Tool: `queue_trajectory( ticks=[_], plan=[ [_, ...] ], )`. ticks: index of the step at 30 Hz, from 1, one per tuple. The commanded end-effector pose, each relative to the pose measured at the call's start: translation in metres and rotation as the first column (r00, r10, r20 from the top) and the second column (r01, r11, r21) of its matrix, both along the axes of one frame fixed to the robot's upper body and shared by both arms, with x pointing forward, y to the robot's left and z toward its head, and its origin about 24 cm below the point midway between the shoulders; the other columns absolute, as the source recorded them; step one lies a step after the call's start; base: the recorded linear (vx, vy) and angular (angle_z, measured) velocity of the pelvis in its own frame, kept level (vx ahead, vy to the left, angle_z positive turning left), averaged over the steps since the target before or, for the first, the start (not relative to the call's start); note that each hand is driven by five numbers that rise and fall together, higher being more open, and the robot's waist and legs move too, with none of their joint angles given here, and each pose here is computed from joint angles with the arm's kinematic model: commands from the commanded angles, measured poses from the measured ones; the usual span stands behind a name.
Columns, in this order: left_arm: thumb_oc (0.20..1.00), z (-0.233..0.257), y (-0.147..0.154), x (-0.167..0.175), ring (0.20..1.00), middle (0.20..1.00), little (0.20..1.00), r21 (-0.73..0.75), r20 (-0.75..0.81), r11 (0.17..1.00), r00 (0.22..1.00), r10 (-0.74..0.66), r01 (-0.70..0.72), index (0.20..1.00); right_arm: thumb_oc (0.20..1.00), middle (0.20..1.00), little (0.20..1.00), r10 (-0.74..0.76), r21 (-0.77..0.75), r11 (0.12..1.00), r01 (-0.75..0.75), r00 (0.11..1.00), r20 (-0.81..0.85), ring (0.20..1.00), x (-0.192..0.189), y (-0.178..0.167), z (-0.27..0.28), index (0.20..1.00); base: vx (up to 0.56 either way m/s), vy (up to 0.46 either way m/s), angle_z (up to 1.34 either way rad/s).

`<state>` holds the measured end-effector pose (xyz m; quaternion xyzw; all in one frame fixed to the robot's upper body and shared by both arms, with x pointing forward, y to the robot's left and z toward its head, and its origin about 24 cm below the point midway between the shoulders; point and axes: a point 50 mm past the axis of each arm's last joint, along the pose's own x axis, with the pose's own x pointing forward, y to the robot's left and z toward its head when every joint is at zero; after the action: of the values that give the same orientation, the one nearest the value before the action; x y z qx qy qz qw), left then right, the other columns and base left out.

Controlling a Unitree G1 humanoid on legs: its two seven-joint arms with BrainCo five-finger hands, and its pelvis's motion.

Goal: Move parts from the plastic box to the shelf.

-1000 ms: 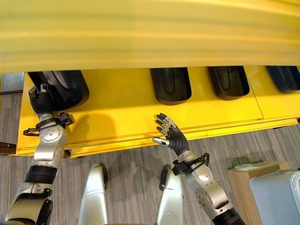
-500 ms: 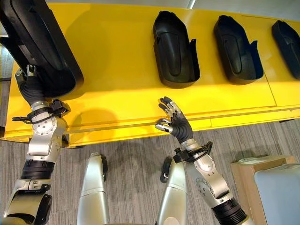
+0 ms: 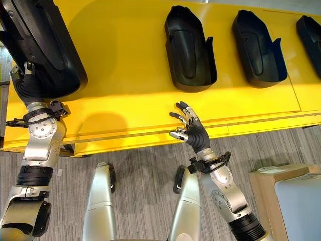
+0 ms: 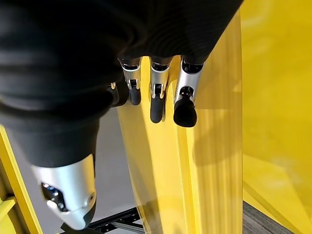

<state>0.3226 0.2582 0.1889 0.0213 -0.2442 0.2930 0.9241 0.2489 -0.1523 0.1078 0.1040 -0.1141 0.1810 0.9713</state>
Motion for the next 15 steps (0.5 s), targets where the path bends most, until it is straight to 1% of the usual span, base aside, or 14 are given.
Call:
queue_trajectory(
  ticks=[1,8,9,10,15],
  plan=[
    [0.200,-0.0726,0.0093,-0.0036,0.200,0.200,0.200,-0.005,-0.293,0.999,0.955,0.043,-0.046,0.200,1.000,1.000,1.000,0.023,0.004,1.000,-0.023,0.997,0.071,1.000,0.0017,-0.0027,0.0190,1.000,0.00,0.000,0.00],
    [0.200,-0.0761,0.0108,-0.0044,0.200,0.200,0.200,0.026,-0.322,0.999,0.945,0.051,-0.045,0.200,1.000,1.000,1.000,0.017,0.004,1.000,-0.017,0.997,0.069,1.000,0.0018,-0.0046,0.0186,1.000,0.00,0.000,0.00],
    [0.479,-0.0749,0.0114,-0.0043,0.479,0.479,0.479,0.025,-0.318,0.999,0.947,0.053,-0.047,0.479,1.000,1.000,1.000,0.018,0.004,1.000,-0.018,0.997,0.069,1.000,0.0018,-0.0046,0.0188,1.000,0.00,0.000,0.00],
    [1.000,-0.0736,0.0123,-0.0043,1.000,1.000,1.000,0.022,-0.312,0.999,0.949,0.054,-0.050,1.000,1.000,1.000,1.000,0.018,0.004,1.000,-0.019,0.998,0.067,1.000,0.0017,-0.0043,0.0183,1.000,0.00,0.000,0.00],
    [1.000,-0.0711,0.0113,-0.0043,1.000,1.000,1.000,-0.004,-0.294,0.999,0.955,0.041,-0.044,1.000,1.000,1.000,1.000,0.025,0.000,1.000,-0.025,0.998,0.052,1.000,0.0011,-0.0031,0.0152,1.000,0.00,0.000,0.00]
  ],
)
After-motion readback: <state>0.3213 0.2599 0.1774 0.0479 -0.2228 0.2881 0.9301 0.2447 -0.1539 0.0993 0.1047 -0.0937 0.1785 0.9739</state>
